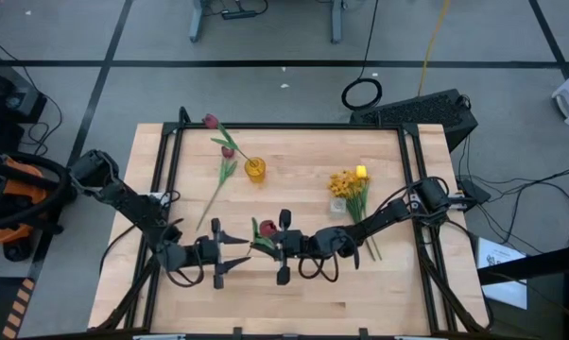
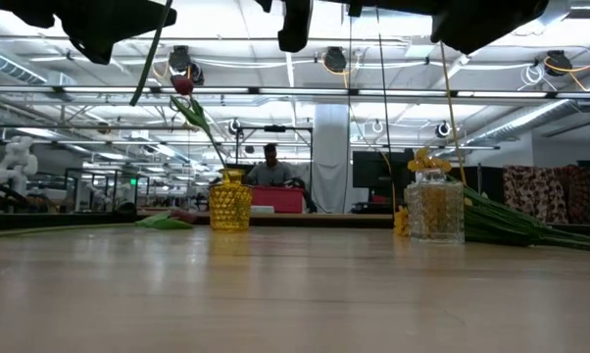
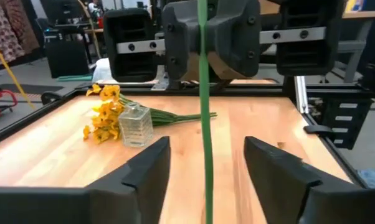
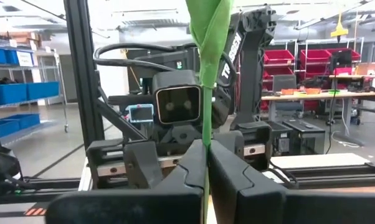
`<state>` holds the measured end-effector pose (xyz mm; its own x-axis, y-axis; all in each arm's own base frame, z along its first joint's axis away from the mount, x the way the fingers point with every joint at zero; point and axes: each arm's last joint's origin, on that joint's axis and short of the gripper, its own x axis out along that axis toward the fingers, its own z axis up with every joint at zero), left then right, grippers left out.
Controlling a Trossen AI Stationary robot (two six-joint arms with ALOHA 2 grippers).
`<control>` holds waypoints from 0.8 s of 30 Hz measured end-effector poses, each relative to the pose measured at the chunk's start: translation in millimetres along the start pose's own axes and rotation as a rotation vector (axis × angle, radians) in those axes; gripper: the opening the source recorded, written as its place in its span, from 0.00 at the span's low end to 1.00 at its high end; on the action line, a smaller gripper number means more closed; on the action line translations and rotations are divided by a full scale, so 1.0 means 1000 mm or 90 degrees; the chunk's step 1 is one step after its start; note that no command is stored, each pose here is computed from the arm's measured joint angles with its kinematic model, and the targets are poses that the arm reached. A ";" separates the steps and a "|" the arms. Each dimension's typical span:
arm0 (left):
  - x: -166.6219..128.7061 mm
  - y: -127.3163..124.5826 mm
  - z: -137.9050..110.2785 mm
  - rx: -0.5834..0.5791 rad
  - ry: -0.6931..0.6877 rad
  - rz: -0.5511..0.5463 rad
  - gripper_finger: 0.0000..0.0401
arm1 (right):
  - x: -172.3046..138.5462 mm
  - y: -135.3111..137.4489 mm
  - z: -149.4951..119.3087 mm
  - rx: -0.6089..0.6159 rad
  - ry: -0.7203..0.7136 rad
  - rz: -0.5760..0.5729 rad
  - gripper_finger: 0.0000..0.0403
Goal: Sort flowers into vase by color
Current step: Put the red flower into the yellow vase
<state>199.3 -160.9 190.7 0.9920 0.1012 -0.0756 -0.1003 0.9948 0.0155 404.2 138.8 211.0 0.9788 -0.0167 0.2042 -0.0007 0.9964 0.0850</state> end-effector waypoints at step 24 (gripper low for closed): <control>0.006 0.004 -0.001 -0.010 0.011 -0.025 0.03 | -0.003 0.006 -0.008 -0.024 0.047 0.010 0.18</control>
<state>204.9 -155.8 189.1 0.9937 0.0616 -0.0935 -0.0622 0.9981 -0.0034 403.3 145.7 203.2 0.9912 0.0037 0.1325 -0.0098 0.9989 0.0454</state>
